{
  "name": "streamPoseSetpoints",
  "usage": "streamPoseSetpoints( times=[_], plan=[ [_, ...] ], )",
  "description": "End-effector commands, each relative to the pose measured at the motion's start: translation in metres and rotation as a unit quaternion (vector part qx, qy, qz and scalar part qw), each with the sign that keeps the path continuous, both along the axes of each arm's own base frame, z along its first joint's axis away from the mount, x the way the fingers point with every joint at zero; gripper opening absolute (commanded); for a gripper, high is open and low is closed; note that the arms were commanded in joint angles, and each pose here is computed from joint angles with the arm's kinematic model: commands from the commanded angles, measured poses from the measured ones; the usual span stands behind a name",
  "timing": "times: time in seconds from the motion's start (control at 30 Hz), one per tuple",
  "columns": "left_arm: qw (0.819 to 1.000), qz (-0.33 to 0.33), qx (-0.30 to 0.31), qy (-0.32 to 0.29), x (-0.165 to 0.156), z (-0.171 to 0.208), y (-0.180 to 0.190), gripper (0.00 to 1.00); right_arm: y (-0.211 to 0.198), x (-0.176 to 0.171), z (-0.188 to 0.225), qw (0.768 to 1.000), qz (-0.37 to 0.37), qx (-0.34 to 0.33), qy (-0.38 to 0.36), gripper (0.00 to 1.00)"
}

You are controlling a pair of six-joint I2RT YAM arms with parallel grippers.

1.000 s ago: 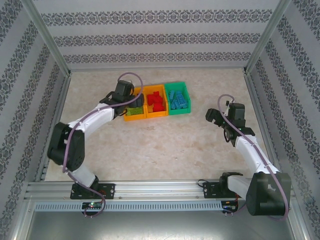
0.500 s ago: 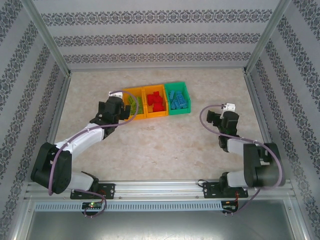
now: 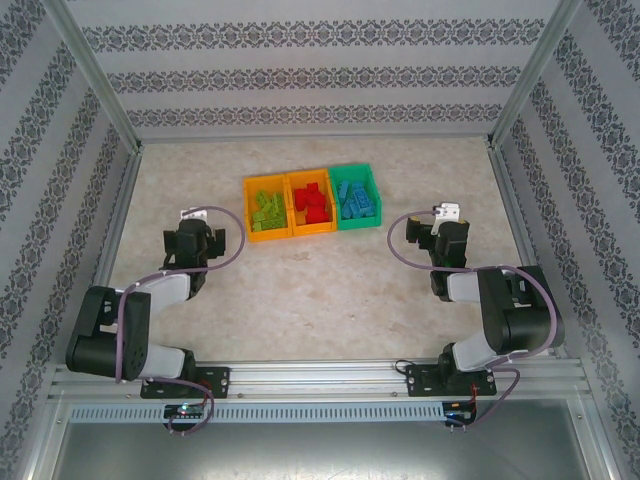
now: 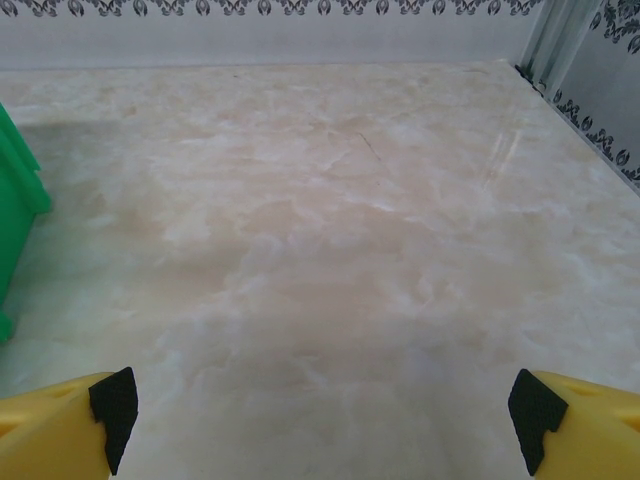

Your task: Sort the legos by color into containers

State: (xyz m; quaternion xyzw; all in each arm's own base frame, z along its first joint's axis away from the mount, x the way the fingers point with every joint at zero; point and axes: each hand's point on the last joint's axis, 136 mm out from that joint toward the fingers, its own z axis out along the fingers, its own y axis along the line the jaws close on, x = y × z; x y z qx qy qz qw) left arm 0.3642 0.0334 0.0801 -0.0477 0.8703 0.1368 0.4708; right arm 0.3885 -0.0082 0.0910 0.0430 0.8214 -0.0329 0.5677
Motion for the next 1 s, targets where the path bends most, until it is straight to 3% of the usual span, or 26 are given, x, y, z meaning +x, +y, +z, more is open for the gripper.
streamPoseSetpoints(
  times=[0.0, 0.2, 0.27, 0.97],
  plan=[
    [0.995, -0.055, -0.040, -0.079, 0.024, 0.028, -0.015, 0.99, 0.000, 0.007, 0.016, 1.000, 0.005, -0.003, -0.027, 0.98],
    [0.989, -0.086, -0.063, -0.102, 0.031, 0.016, -0.025, 0.99, 0.001, 0.007, 0.016, 1.000, 0.006, -0.002, -0.028, 0.98],
    [0.991, -0.088, -0.067, -0.081, 0.037, 0.007, -0.026, 0.99, 0.001, 0.007, 0.016, 1.000, 0.005, -0.003, -0.027, 0.98],
    [0.990, -0.080, -0.070, -0.090, 0.034, 0.002, -0.022, 0.99, 0.001, 0.007, 0.016, 1.000, 0.006, -0.002, -0.027, 0.98]
  ],
)
